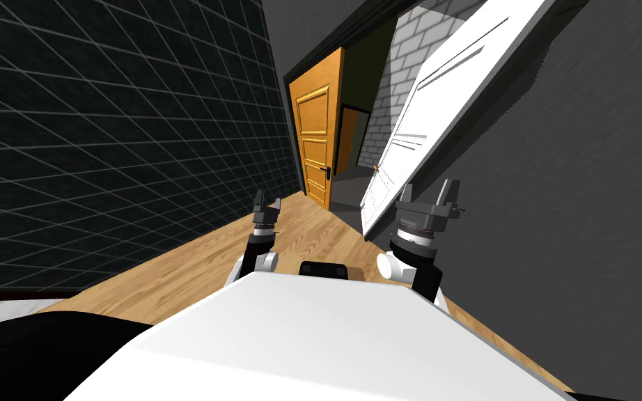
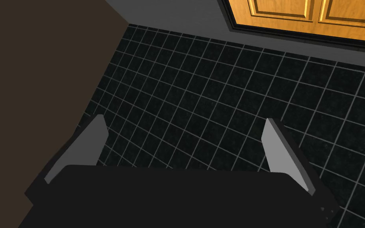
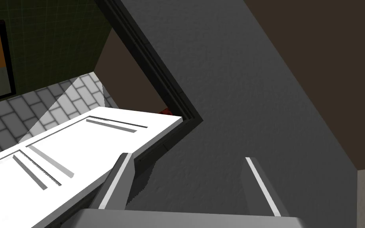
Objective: Push the door open
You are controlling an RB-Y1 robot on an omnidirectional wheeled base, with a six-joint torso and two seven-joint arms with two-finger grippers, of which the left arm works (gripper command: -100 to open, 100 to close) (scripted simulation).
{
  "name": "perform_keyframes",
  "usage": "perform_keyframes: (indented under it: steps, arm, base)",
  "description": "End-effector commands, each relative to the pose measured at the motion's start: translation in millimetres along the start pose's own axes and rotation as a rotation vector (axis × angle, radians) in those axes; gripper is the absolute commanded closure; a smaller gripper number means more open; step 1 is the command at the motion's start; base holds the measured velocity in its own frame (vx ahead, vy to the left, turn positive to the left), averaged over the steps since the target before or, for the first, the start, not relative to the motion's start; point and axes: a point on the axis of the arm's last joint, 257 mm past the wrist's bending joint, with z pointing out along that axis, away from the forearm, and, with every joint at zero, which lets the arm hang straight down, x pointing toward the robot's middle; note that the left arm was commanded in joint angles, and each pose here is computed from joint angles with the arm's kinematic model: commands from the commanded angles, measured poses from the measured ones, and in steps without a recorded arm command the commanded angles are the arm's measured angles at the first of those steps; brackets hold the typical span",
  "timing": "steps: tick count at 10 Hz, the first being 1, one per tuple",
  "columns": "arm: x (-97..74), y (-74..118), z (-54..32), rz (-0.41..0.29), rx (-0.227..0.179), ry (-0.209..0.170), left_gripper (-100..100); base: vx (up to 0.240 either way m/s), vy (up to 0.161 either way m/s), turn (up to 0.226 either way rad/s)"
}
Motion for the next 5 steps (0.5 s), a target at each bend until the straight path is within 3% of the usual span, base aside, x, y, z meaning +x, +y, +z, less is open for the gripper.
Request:
perform_keyframes:
  steps: [1,5]
  arm:
    - [4.2,10.3,1.3,-0.009,-0.013,0.011,-100]
    - [14.1,33.8,4.1,-0.029,-0.043,0.036,-100]
  base:
    - [0.051,-0.077,-0.058]
    - [0.16,0.064,-0.019]
